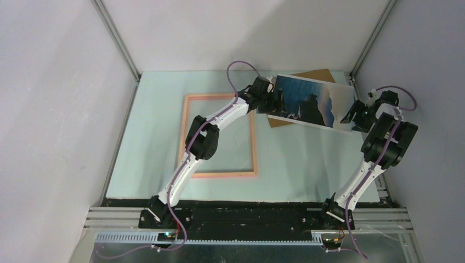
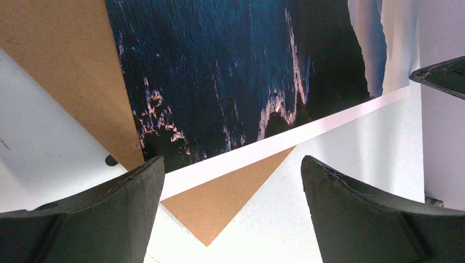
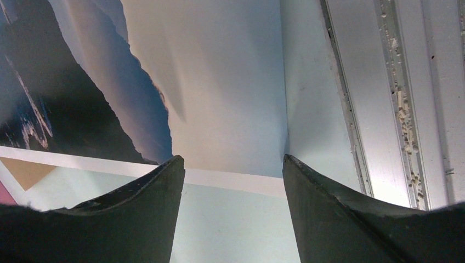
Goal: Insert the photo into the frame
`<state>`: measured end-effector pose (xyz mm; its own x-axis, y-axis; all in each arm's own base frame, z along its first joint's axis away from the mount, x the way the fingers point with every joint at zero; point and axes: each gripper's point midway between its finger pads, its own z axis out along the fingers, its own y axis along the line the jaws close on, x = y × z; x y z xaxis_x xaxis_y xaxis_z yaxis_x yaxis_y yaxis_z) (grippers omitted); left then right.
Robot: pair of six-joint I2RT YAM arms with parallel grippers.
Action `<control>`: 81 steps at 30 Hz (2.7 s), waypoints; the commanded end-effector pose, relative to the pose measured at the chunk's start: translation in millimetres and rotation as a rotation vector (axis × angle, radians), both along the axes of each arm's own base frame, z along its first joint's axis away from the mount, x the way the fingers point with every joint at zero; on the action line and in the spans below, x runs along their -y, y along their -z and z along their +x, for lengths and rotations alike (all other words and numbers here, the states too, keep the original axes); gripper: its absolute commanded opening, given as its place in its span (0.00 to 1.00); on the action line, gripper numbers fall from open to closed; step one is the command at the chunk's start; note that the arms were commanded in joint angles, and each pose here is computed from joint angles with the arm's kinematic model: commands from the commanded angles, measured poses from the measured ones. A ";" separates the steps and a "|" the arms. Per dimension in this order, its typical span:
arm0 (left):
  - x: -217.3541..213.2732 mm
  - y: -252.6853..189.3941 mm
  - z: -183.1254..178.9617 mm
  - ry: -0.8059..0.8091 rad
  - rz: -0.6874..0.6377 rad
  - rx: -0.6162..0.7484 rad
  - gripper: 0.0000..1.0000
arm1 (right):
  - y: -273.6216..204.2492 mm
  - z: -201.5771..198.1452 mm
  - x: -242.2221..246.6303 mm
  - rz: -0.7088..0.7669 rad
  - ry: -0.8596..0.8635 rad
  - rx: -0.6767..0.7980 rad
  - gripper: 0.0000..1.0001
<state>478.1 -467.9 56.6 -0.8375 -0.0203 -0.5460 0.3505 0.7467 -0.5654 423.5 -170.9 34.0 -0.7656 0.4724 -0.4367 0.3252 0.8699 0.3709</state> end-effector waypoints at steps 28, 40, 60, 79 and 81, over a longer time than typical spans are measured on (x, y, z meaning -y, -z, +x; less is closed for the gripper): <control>-3.4 -7.0 3.9 -0.032 0.039 0.038 0.99 | -25.7 7.6 32.9 -0.086 0.018 0.058 0.70; 1.2 6.9 -15.2 -0.012 0.018 -0.055 0.97 | -12.3 19.0 6.7 0.037 -0.013 0.014 0.69; 4.8 12.9 -22.4 0.004 0.023 -0.071 0.96 | 0.7 6.8 29.3 -0.022 0.017 -0.022 0.68; 6.3 6.7 -24.2 0.011 0.012 -0.071 0.95 | 6.9 12.3 1.3 0.087 -0.042 -0.064 0.66; 6.2 6.3 -24.3 0.012 0.011 -0.072 0.95 | 7.8 13.1 -2.0 0.110 -0.046 -0.065 0.66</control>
<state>474.3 -473.9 53.7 -0.8420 -0.0323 -0.5385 0.3408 0.7419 -0.5774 435.8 -177.8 33.0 -0.8025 0.4552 -0.3857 0.3061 0.8690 0.3888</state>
